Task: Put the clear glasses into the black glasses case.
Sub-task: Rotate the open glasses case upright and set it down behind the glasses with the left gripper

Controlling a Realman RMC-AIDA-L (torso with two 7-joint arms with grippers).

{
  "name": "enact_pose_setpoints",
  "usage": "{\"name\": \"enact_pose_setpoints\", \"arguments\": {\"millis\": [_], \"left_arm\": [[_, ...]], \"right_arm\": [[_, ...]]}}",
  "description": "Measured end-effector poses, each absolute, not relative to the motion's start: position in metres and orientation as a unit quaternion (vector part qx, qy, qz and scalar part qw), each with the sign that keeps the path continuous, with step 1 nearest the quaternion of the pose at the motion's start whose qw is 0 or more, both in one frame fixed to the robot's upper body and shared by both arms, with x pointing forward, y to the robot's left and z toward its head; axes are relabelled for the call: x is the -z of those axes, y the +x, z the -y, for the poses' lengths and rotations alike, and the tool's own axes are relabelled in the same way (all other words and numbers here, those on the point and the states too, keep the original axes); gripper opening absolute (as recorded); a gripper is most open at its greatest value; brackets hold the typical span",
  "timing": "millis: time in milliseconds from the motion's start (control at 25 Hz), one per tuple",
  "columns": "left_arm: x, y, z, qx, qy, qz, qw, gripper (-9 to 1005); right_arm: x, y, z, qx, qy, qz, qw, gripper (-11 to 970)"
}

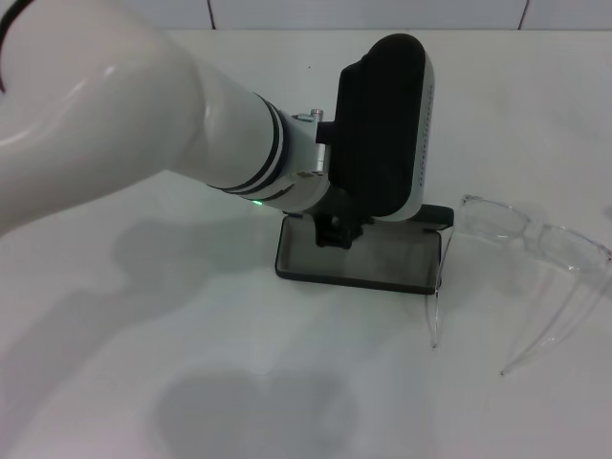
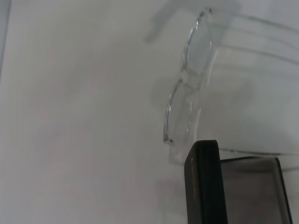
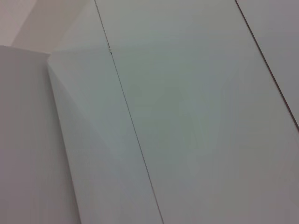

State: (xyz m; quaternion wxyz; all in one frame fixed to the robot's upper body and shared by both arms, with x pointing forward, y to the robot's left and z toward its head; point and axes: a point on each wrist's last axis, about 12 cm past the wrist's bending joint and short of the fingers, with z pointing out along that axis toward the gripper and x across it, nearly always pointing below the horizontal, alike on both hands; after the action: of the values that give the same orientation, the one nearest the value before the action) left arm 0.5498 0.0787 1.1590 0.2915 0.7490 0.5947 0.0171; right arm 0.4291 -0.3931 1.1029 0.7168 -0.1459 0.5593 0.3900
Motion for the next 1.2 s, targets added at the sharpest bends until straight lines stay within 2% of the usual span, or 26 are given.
{"name": "enact_pose_setpoints", "arguments": {"millis": [360,1000,1080,1200], "left_arm": [[-1.158,0.553,-0.078,-0.015,0.731,-0.612,0.302,209],[-1.168,0.544,-0.079,-0.002,0.714,-0.637,0.291,315],[-1.175,0.54,-0.08,0.008,0.709,-0.643,0.29,542],[-1.191,0.533,-0.085,0.029,0.696,-0.647,0.308,553]], "right_arm": [[-1.102,0.425,0.396,-0.384,-0.139,-0.561,0.72,864],[-1.104,0.423,0.395,-0.392,-0.145,-0.553,0.721,858],[-1.103,0.422,0.395,-0.392,-0.145,-0.553,0.721,857],[-1.103,0.425,0.395,-0.394,-0.147,-0.559,0.715,856]]}}
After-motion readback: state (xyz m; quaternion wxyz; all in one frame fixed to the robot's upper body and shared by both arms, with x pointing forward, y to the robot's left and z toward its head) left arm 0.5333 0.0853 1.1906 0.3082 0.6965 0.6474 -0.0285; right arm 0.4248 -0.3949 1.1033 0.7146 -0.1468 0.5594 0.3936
